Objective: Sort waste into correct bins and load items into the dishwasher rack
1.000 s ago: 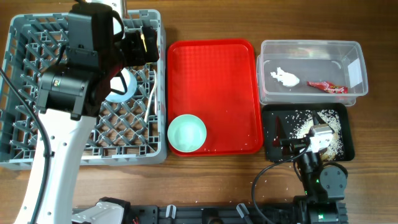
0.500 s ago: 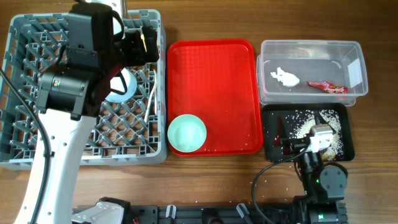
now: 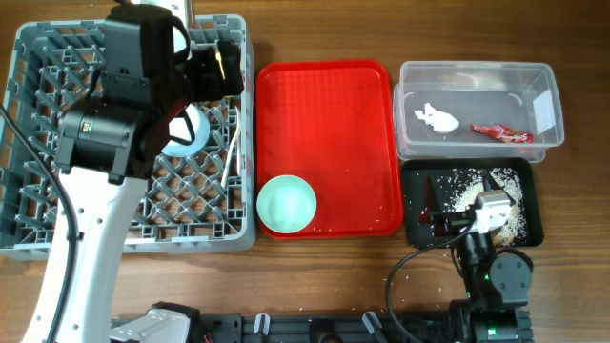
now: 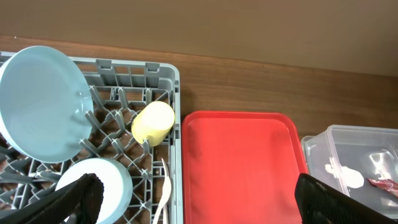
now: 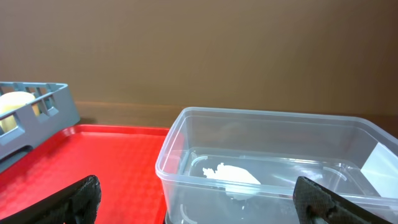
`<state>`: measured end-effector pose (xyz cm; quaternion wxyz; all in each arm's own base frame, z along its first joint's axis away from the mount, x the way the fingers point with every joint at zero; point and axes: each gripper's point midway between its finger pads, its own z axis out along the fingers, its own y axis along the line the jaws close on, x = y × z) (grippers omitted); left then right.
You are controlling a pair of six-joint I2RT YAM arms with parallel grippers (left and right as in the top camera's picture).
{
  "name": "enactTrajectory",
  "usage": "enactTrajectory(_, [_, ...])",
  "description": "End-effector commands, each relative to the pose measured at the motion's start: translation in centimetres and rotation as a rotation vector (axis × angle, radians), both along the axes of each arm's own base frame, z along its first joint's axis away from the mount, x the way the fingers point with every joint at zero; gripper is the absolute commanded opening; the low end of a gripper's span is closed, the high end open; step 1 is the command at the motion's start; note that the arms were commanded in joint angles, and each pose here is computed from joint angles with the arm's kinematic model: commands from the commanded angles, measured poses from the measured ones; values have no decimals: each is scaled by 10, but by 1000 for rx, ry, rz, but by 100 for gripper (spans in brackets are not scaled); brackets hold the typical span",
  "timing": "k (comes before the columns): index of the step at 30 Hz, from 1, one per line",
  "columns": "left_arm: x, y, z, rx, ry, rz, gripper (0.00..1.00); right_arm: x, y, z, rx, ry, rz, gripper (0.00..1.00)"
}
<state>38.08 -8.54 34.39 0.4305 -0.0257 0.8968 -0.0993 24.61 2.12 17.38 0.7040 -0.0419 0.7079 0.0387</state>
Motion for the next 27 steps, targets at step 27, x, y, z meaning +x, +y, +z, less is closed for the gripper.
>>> enactTrajectory(27, [-196,33,-32,-186,-779,-117,100,0,-2,2,-14,-11,-13,100])
